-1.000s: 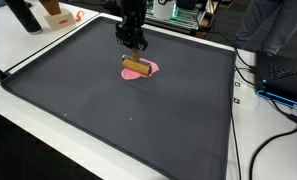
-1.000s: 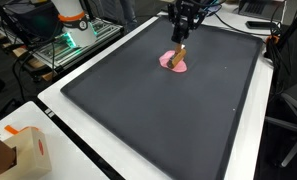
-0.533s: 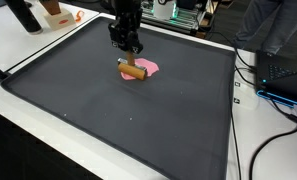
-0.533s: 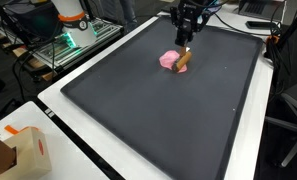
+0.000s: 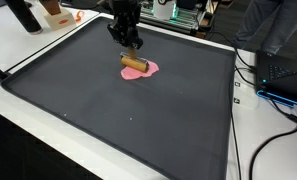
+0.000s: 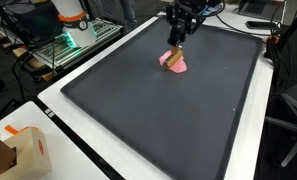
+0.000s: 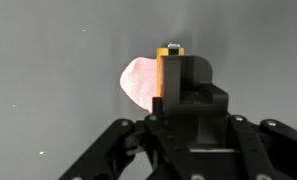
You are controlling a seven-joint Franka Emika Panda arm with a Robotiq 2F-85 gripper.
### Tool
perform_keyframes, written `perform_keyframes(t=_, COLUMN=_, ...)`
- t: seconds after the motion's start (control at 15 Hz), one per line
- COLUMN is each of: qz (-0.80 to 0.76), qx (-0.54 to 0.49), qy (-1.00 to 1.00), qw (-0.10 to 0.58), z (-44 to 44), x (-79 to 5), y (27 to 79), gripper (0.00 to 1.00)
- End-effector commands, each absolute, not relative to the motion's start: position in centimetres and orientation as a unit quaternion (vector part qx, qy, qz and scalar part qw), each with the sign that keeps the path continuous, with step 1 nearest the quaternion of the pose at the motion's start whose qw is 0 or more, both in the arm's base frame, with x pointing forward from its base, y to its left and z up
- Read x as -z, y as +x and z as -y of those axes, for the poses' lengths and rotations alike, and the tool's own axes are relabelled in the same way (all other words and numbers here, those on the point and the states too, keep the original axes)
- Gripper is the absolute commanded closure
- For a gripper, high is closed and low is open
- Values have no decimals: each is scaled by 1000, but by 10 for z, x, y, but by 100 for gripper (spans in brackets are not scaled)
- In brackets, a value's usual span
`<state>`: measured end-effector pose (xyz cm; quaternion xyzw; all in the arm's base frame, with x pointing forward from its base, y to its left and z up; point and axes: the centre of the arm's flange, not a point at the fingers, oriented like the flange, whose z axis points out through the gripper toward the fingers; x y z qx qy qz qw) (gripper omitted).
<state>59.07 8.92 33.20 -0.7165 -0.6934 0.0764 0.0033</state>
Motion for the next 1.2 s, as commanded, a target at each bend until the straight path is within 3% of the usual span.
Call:
perform_keyframes(t=0.0, qz=688, qx=-129, qy=-713, qw=51, z=-81, x=-302, y=595, gripper=77)
perform_keyframes(t=0.73, qz=685, qx=-197, qy=-694, qw=105, z=-84, x=-287, y=603, gripper=77)
perform_keyframes(t=1.13, qz=704, qx=-142, qy=-694, qw=61, z=-89, x=-299, y=594, gripper=77)
